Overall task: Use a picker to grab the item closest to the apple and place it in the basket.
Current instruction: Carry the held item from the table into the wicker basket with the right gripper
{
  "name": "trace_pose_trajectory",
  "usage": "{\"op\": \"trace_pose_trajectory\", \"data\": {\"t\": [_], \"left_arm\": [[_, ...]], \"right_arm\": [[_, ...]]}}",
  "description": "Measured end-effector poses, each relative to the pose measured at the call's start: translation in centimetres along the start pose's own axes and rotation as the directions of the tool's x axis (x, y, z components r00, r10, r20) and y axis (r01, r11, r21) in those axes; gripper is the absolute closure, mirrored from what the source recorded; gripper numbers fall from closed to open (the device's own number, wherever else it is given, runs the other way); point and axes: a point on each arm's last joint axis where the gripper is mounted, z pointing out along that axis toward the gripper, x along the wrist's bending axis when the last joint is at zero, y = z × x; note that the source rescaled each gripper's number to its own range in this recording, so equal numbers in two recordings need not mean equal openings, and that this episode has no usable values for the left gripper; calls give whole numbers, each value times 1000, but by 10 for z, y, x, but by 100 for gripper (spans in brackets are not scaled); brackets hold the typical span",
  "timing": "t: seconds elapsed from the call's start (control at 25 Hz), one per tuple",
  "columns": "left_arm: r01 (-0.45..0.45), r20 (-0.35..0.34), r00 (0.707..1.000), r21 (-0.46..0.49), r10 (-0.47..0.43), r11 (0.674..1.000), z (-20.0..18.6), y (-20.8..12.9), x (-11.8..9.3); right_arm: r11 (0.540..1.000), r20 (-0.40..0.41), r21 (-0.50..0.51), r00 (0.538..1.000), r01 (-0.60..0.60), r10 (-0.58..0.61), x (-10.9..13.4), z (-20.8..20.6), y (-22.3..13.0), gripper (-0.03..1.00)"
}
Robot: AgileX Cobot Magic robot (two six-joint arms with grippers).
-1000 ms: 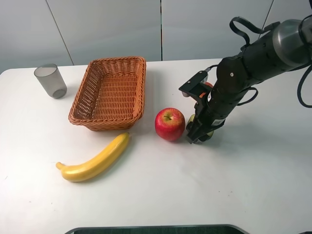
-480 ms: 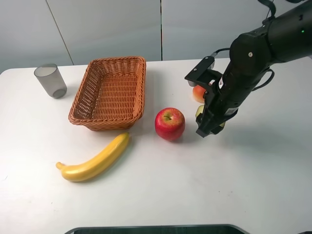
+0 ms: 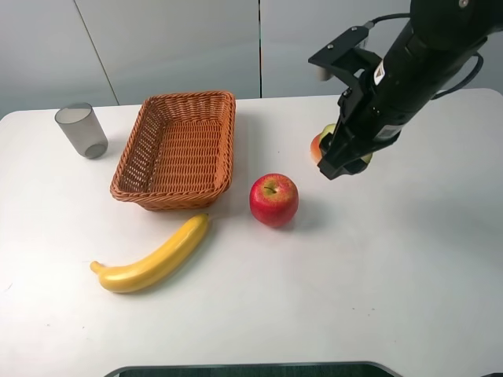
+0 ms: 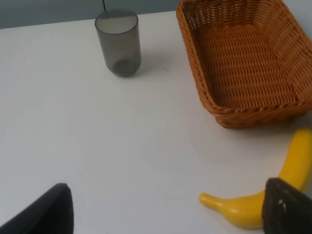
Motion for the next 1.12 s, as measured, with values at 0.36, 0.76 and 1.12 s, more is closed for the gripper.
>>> {"op": "trace_pose_trajectory", "data": {"t": [0.36, 0.76, 1.12], "left_arm": [[-3, 0, 1000, 0, 3, 1000, 0, 0, 0], [0, 0, 1000, 0, 0, 1000, 0, 0, 0], [0, 0, 1000, 0, 0, 1000, 0, 0, 0]], "right_arm": [[996, -70, -49, 994, 79, -82, 35, -3, 67, 97], [979, -115, -161, 983, 124, -144, 71, 13, 151, 97], [966, -134, -225, 977, 130, -163, 95, 41, 189, 97]]}}
